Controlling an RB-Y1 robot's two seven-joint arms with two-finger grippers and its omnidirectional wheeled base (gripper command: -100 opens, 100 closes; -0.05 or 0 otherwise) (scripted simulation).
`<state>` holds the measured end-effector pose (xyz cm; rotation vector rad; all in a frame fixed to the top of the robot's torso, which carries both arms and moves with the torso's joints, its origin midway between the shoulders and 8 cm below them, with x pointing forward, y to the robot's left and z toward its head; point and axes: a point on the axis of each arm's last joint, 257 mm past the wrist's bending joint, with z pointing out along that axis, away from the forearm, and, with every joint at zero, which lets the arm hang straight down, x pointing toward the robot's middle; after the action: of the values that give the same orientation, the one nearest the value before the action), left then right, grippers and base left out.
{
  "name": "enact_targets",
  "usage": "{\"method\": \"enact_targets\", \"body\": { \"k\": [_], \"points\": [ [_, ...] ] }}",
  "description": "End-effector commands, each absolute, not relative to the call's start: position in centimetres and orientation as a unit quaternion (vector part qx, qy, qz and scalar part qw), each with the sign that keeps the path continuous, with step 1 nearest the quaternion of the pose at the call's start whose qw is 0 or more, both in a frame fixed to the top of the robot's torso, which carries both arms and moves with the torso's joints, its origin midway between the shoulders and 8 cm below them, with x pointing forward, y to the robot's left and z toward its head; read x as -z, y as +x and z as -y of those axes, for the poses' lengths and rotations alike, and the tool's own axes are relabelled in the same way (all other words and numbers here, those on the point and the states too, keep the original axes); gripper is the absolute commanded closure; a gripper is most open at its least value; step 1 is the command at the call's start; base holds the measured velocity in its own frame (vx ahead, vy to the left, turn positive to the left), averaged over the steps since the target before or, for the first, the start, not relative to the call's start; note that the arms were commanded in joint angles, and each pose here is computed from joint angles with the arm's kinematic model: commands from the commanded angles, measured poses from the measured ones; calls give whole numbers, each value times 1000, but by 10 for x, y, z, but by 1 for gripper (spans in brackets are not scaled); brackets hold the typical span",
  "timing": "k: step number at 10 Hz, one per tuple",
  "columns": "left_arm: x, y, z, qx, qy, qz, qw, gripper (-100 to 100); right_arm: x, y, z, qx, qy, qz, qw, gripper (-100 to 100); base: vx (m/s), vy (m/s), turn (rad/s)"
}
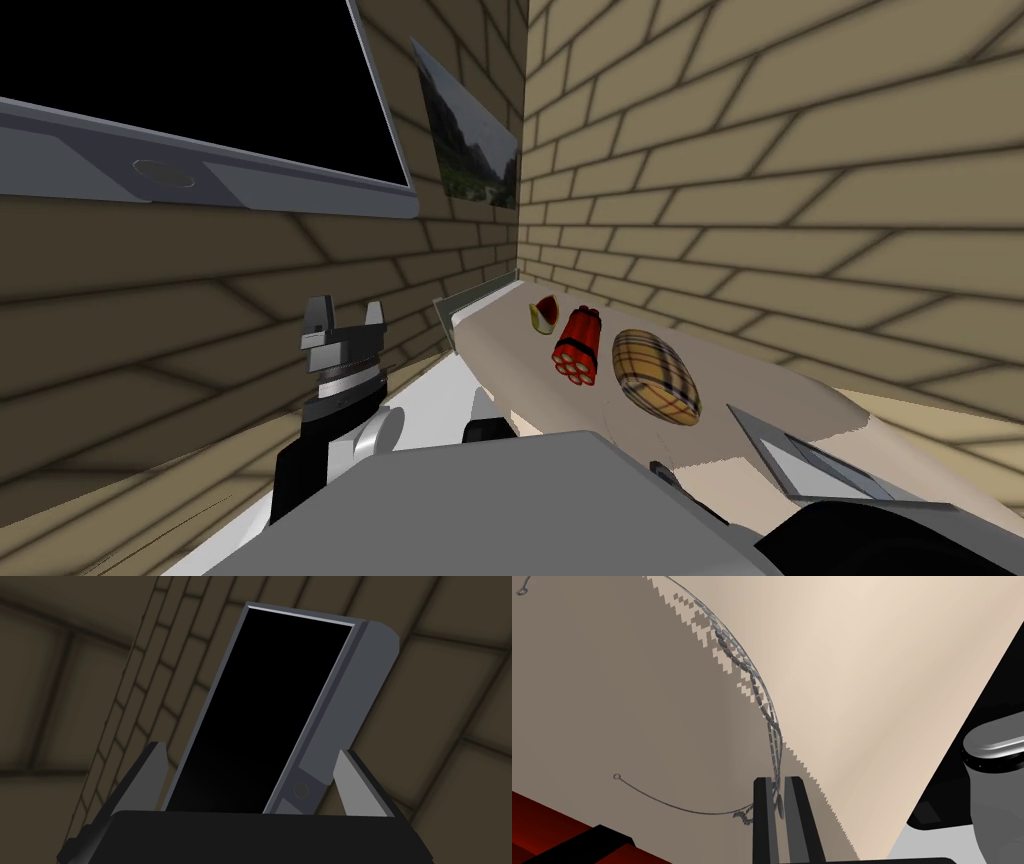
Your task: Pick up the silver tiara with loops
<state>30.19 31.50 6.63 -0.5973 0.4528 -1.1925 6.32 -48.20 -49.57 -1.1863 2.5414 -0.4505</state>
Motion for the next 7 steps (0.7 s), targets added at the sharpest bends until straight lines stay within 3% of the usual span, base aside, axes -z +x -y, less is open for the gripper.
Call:
{"method": "enact_targets", "body": {
  "k": [1, 2, 6, 7],
  "points": [
    [-66, 302, -315, 548, -275, -208, 762, 0, 496, 63, 482, 157, -413, -885, 150, 0, 0, 0, 0],
    [-66, 302, -315, 548, -275, -208, 762, 0, 487, 64, 483, 156, -425, -879, 150, 100, 7, 11, -118],
    [-66, 302, -315, 548, -275, -208, 762, 0, 478, 66, 481, 155, -433, -875, 150, 100, 9, 13, -68],
    [-66, 302, -315, 548, -275, -208, 762, 0, 478, 66, 480, 155, -433, -875, 150, 0, 0, 0, 0]
  ]
}}
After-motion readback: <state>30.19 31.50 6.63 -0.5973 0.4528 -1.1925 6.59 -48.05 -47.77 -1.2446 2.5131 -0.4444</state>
